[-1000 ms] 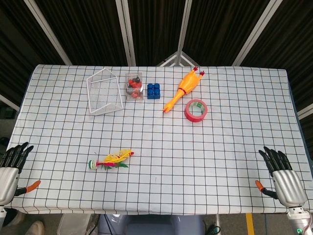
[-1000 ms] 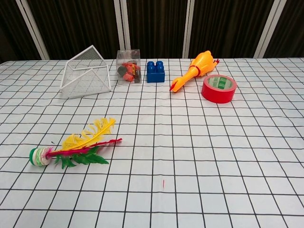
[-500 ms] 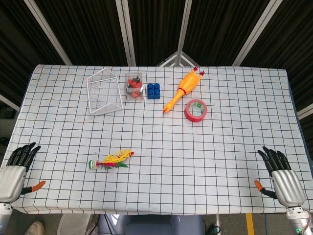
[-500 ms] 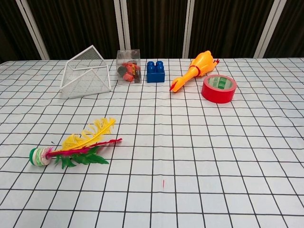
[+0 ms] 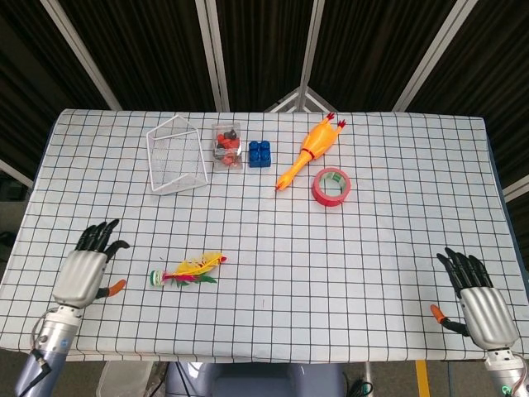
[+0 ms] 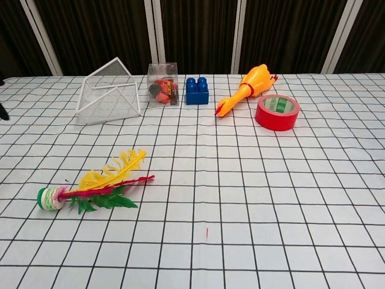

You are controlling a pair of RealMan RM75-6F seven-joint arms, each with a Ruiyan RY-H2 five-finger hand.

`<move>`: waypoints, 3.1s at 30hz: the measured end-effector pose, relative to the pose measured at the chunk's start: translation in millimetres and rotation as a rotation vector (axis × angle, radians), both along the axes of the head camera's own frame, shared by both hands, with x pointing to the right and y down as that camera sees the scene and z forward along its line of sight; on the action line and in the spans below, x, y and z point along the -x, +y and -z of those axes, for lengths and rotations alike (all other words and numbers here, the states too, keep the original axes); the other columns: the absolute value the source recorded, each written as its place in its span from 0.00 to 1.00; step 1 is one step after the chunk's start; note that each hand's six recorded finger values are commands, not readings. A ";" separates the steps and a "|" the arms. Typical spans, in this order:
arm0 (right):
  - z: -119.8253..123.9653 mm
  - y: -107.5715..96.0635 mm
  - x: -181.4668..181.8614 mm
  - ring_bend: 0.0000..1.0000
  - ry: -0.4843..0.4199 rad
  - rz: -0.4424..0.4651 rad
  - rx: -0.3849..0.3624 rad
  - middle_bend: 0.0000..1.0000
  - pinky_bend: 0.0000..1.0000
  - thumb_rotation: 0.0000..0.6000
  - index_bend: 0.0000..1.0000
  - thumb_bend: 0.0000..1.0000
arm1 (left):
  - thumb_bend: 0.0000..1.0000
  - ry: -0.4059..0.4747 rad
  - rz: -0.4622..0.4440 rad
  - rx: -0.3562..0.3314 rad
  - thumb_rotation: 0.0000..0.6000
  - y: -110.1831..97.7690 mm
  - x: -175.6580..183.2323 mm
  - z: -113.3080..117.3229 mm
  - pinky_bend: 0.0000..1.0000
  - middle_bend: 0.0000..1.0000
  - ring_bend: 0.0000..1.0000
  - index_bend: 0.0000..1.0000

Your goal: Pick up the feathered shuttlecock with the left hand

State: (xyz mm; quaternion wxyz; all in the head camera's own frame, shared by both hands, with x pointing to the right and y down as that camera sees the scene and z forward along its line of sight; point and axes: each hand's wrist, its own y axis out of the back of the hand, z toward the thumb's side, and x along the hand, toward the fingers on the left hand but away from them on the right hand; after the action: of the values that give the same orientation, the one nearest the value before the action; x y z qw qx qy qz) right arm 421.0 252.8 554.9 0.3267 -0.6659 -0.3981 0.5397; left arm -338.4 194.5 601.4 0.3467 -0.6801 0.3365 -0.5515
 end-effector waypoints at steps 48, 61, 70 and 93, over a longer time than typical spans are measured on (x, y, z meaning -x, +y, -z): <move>-1.2 0.2 -0.2 0.00 -0.017 -0.012 0.016 0.00 0.00 1.00 0.00 0.34 | 0.54 0.116 0.121 0.126 1.00 -14.2 -154.2 -74.0 0.00 0.08 0.00 0.42; -2.1 1.1 -1.1 0.00 -0.017 -0.016 0.028 0.00 0.00 1.00 0.00 0.34 | 0.55 0.158 0.112 0.145 1.00 -5.2 -166.8 -77.5 0.00 0.09 0.00 0.48; -2.3 1.2 -1.3 0.00 -0.017 -0.021 0.032 0.00 0.00 1.00 0.00 0.34 | 0.68 0.172 0.111 0.148 1.00 -2.3 -167.0 -76.6 0.00 0.12 0.00 0.57; -1.9 1.4 -1.8 0.00 -0.024 -0.033 0.033 0.00 0.00 1.00 0.00 0.34 | 0.67 0.364 0.167 0.053 1.00 -22.1 -143.6 -14.7 0.00 0.12 0.00 0.58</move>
State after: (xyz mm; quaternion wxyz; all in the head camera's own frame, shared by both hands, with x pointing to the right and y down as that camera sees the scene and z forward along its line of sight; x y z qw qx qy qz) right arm 422.8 254.2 556.8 0.3017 -0.6709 -0.4040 0.5438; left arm -194.8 172.4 616.0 0.2150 -0.7471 0.4343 -0.4549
